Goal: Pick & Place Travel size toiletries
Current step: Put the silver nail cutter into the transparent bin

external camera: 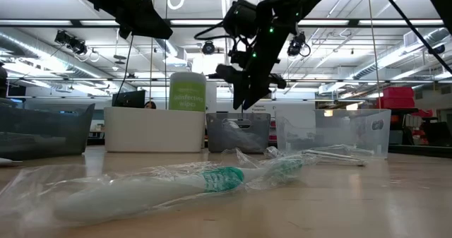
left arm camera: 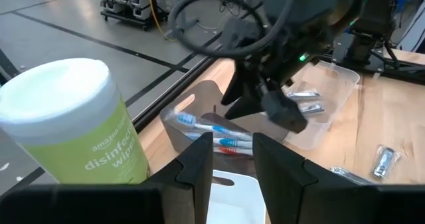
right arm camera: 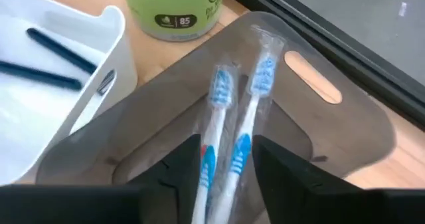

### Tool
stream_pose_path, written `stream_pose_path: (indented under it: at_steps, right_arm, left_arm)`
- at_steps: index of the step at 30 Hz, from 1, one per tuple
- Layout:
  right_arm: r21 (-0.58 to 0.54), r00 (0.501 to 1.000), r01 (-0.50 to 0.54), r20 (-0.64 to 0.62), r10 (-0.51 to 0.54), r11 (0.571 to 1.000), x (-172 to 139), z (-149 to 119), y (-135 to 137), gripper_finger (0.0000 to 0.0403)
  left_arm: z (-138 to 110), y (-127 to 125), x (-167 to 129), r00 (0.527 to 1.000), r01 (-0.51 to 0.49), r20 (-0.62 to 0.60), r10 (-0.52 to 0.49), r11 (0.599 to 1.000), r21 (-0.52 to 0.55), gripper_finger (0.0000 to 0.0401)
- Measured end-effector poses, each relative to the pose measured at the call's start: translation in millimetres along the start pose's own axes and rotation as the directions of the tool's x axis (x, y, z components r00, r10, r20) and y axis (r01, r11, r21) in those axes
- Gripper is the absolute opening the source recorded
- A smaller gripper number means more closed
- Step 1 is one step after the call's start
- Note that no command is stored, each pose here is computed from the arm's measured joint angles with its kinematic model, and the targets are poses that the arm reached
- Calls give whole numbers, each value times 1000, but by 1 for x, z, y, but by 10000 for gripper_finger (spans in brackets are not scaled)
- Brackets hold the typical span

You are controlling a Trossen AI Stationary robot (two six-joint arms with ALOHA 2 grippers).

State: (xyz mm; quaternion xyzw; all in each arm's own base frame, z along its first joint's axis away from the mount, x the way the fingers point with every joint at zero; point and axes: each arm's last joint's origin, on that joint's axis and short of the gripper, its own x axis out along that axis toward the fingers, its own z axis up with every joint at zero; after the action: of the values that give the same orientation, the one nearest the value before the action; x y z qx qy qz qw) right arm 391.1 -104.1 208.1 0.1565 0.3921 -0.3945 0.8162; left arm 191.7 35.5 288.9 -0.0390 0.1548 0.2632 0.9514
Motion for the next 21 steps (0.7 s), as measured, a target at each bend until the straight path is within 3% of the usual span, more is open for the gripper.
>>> stream_pose_path:
  at_steps: [6,11,15,21]
  right_arm:
    - [-80,999,-32,12,33,996,-25,0,6,179]
    - [-141,972,-236,-40,233,961,-59,-14,34,187]
    - [-180,918,-386,-177,356,905,-86,-45,63,180]
    - [-369,896,-397,-353,268,840,-121,-110,91,178]
  left_arm:
    - [1,0,0,1000,-13,10,13,1000,-12,114]
    - [2,0,0,1000,-10,22,11,1000,-18,114]
    - [2,0,0,1000,-2,18,3,999,-34,114]
    - [2,0,0,1000,0,18,0,1000,-31,114]
